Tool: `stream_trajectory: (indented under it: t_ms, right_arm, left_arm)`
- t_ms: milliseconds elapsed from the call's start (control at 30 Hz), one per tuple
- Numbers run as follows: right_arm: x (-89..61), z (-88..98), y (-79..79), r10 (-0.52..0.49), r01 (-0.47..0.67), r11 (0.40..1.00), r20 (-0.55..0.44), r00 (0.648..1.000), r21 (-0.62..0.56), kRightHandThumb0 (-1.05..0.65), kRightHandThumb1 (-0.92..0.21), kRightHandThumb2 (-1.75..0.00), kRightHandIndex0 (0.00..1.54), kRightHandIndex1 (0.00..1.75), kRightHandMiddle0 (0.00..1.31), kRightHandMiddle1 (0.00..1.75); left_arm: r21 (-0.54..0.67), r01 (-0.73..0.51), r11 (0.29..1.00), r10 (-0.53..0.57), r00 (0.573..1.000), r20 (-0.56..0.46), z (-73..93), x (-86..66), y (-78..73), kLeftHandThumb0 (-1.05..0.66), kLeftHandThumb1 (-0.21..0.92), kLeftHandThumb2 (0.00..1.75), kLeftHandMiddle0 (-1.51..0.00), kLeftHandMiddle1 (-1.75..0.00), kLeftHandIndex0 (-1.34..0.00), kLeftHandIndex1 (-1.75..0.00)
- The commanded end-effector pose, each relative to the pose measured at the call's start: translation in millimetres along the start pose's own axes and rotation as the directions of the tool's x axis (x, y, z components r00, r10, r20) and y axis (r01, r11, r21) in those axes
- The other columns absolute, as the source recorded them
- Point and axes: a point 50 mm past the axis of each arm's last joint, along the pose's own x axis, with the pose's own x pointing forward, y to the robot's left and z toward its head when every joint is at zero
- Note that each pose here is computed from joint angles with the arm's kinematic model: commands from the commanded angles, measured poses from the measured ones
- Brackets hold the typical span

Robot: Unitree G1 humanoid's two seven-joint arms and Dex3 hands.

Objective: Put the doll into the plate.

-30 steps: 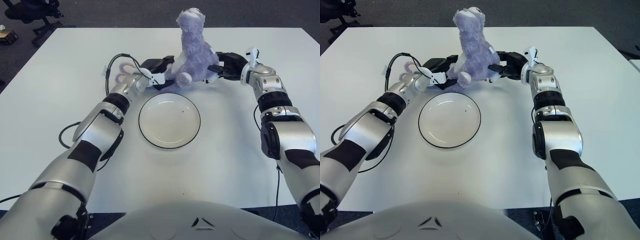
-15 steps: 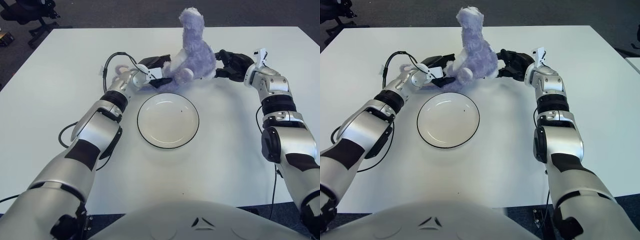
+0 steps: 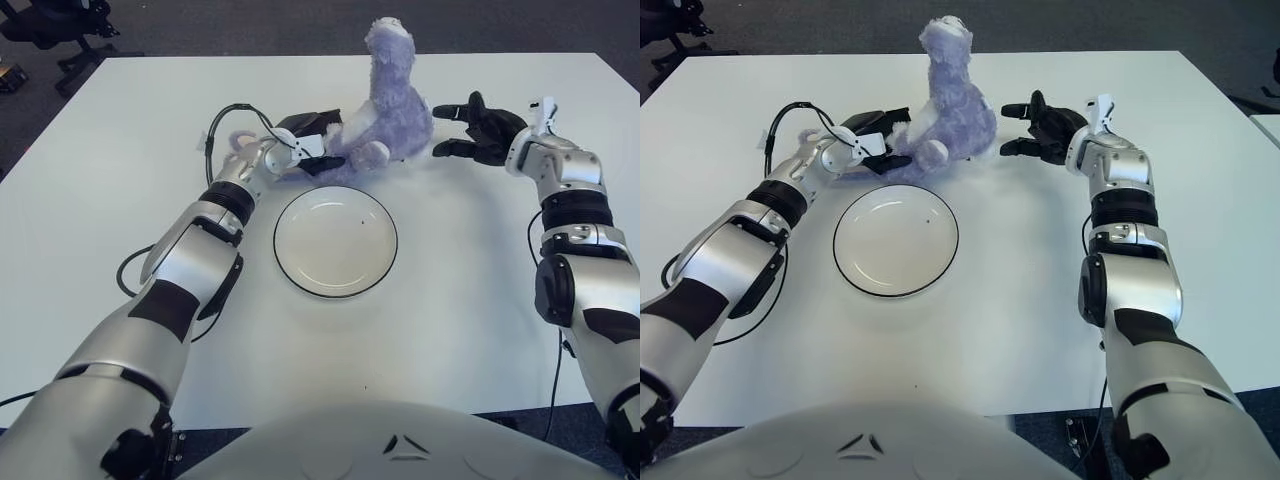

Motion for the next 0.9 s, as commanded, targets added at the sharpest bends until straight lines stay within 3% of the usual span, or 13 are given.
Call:
stream_trajectory:
  t_ms: [0,267,533,667,867]
  right_arm:
    - [-2.6,-3.0,-3.8,0.001,-0.001,1.000,-0.006,1.000,0.024,-0.83,-0.92,-1.04,0.88,0.01,0.49,0.36]
    - [-3.6,-11.0,-5.9,-0.037,0.038,0.998,-0.005,0.999,0.043,-0.79,-0.92,-1.02,0.88,0.01,0.52,0.35]
    - [-3.7,-11.7,-5.8,-0.041,0.041,0.998,-0.004,0.999,0.043,-0.78,-0.92,-1.01,0.89,0.01,0.52,0.35]
    - [5.8,-42.6,-1.9,-0.197,0.196,0.980,-0.103,0.975,-0.018,-0.75,-0.92,-0.98,0.93,0.03,0.51,0.35]
    - [7.3,-46.6,-0.7,-0.216,0.214,0.976,-0.104,0.971,-0.026,-0.74,-0.92,-0.96,0.95,0.03,0.50,0.35]
  left_arm:
    - [0.004,0.050,0.999,-0.050,0.996,-0.073,-17.9,-7.9,-12.6,-0.11,0.55,0.70,-1.00,-1.75,-0.81,-1.75]
    - [0.023,0.016,1.000,-0.014,0.998,-0.066,-20.4,-9.6,4.6,-0.12,0.56,0.70,-1.01,-1.75,-0.81,-1.75]
    - [0.024,0.014,1.000,-0.013,0.998,-0.066,-20.5,-9.9,5.4,-0.12,0.57,0.69,-1.01,-1.75,-0.81,-1.75]
    - [0.053,-0.057,0.997,0.058,0.998,-0.027,-20.3,-16.1,34.9,-0.12,0.57,0.69,-1.00,-1.75,-0.81,-1.75]
    - [0.052,-0.061,0.997,0.063,0.998,-0.030,-20.4,-18.1,37.6,-0.12,0.58,0.68,-1.00,-1.75,-0.81,-1.75]
